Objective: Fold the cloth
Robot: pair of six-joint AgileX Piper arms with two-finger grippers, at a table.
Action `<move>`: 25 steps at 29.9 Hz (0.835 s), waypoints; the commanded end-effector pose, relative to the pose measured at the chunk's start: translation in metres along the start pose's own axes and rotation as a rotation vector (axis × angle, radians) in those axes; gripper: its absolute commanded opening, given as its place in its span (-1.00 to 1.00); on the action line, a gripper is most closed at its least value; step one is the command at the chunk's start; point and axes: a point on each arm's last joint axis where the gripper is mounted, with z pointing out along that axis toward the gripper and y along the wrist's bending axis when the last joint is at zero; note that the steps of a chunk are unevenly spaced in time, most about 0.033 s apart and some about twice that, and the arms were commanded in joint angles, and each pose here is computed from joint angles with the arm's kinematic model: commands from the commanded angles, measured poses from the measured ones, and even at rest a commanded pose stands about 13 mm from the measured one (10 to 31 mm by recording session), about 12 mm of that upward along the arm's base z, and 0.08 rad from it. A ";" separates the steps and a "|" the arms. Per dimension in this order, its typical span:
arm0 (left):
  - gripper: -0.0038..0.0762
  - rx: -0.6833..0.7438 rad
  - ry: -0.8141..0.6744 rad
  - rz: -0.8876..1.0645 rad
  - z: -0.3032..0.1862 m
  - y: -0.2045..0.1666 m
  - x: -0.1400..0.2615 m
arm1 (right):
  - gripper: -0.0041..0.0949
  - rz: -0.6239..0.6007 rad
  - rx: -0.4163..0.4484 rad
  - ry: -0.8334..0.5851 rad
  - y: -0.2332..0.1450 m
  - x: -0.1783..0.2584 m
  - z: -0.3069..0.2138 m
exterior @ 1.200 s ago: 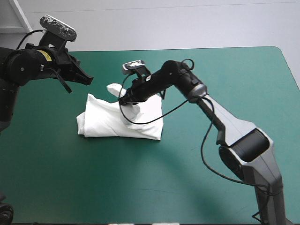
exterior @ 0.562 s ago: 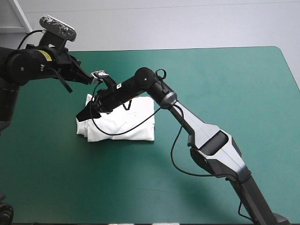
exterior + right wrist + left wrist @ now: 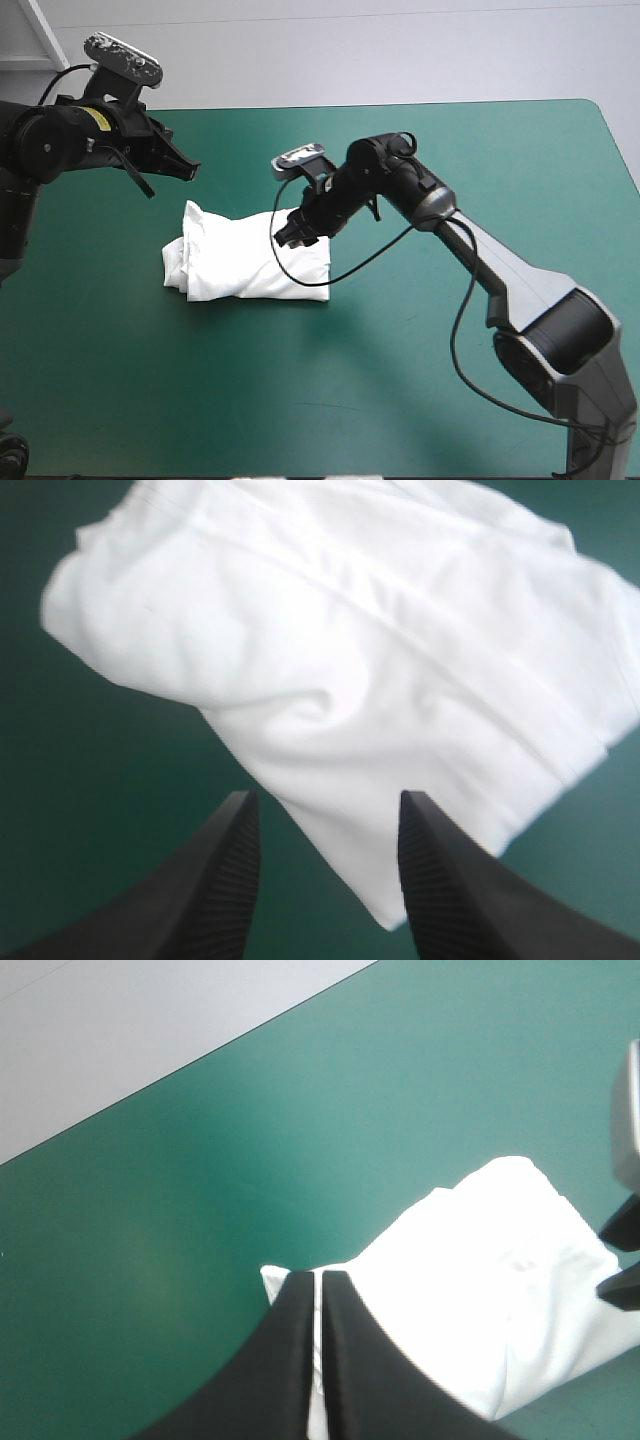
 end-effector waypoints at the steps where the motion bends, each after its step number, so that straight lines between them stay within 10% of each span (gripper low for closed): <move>1: -0.86 -0.007 -0.017 -0.012 -0.021 0.000 0.001 | -0.06 0.092 0.030 -0.203 -0.019 0.015 -0.031; 11: -0.86 0.007 -0.019 -0.039 -0.020 -0.001 0.001 | 0.47 0.252 -0.009 -0.288 -0.058 0.043 0.007; 25: -0.86 0.007 -0.019 -0.049 -0.020 -0.001 0.001 | -0.12 0.255 -0.125 -0.253 -0.069 0.047 0.058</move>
